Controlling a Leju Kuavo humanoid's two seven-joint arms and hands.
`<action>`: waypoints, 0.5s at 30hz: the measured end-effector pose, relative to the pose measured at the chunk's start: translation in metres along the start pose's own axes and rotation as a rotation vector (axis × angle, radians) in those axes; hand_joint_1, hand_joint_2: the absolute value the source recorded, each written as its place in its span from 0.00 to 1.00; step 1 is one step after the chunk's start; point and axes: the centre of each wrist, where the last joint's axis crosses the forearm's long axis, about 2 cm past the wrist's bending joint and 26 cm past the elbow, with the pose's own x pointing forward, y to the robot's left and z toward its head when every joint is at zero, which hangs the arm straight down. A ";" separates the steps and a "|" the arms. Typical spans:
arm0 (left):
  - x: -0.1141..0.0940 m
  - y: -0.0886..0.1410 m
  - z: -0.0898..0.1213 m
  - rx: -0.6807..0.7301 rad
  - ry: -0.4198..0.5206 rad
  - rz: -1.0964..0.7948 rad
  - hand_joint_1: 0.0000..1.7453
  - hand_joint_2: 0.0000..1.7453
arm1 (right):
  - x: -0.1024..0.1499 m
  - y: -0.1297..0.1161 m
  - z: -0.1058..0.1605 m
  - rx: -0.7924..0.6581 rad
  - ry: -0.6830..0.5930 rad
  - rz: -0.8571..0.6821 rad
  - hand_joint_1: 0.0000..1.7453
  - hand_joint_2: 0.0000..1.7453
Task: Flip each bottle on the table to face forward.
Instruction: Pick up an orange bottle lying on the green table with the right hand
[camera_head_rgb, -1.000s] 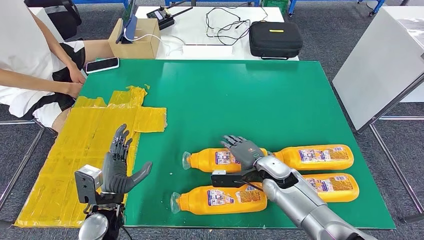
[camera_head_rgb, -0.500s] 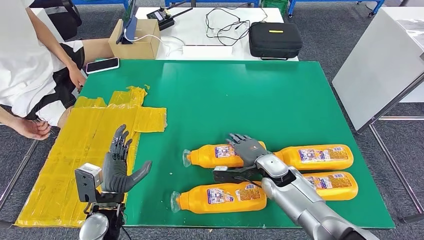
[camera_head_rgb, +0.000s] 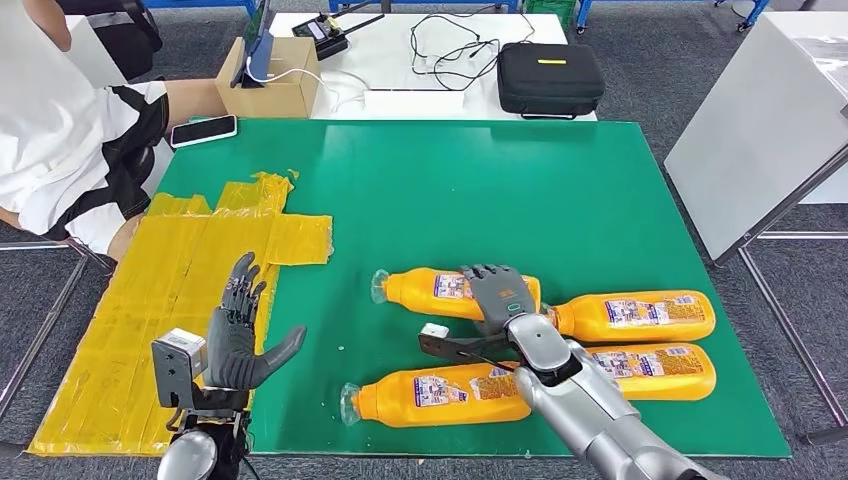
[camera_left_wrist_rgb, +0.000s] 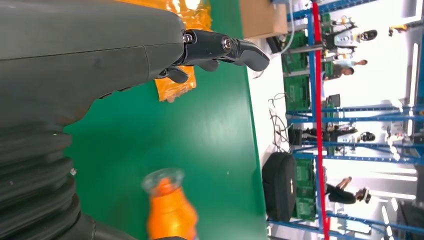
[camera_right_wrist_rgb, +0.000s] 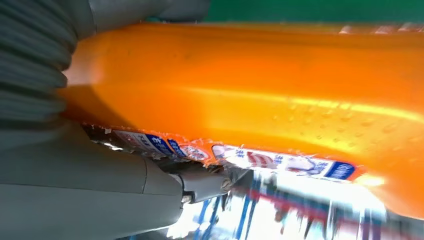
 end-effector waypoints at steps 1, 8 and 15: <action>0.003 -0.001 0.001 -0.011 -0.007 -0.010 0.00 1.00 | 0.006 -0.003 0.003 -0.059 -0.006 -0.038 1.00 1.00; 0.022 -0.010 0.001 -0.063 -0.055 -0.039 0.00 1.00 | 0.023 -0.032 0.023 -0.332 -0.007 -0.261 1.00 1.00; 0.027 -0.012 0.002 -0.068 -0.070 -0.036 0.00 1.00 | 0.021 -0.039 0.031 -0.381 0.019 -0.307 1.00 1.00</action>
